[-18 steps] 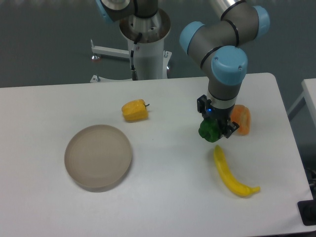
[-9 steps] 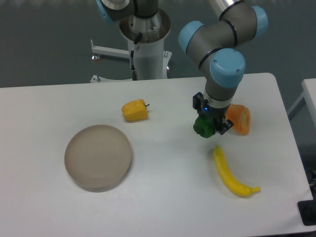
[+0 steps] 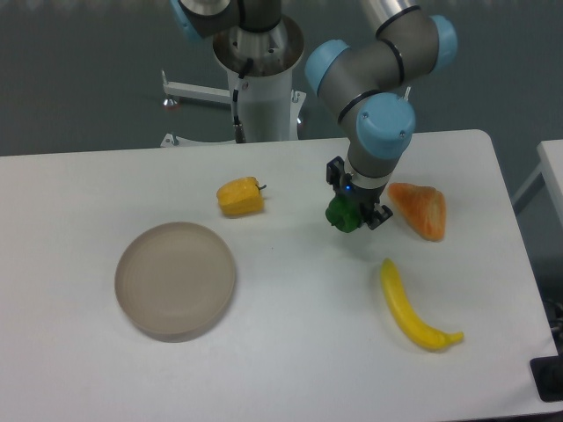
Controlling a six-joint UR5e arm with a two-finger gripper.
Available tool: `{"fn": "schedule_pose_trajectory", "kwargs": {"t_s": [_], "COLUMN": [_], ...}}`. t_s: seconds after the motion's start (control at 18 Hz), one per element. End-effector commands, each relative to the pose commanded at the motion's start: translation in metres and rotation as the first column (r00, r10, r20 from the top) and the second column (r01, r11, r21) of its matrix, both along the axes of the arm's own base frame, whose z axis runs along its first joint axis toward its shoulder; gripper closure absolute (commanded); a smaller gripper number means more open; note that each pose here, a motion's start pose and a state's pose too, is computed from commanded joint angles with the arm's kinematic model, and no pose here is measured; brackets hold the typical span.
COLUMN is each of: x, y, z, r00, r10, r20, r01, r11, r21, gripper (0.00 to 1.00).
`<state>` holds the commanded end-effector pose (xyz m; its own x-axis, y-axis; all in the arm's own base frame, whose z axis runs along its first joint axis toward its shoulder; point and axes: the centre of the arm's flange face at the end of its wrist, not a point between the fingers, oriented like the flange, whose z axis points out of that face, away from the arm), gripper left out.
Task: Place the green pepper on the table
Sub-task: 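Carry the held green pepper toward the yellow pepper and lower it, then open the gripper to release the green pepper and lift away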
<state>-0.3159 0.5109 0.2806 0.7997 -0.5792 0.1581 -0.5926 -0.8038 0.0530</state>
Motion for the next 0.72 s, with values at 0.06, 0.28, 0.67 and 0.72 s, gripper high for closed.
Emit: {"fn": "schedule_pose_trajectory", "kwargs": {"t_s": [0.06, 0.28, 0.67, 0.72], "x": [0.002, 0.012, 0.009, 0.006], "y": [-0.004, -0.013, -0.012, -0.012], "z": [-0.006, -0.025, -0.012, -0.008], "r00": [1.0, 0.999, 0.999, 1.0], "r10": [-0.004, -0.012, -0.027, -0.023], "r20": [0.011, 0.044, 0.025, 0.02], "r01": [0.005, 0.014, 0.028, 0.023], "r11": [1.0, 0.999, 0.999, 1.0], "r21": [-0.009, -0.039, -0.022, -0.016], "gripper": [0.81, 0.64, 0.0, 0.0]}}
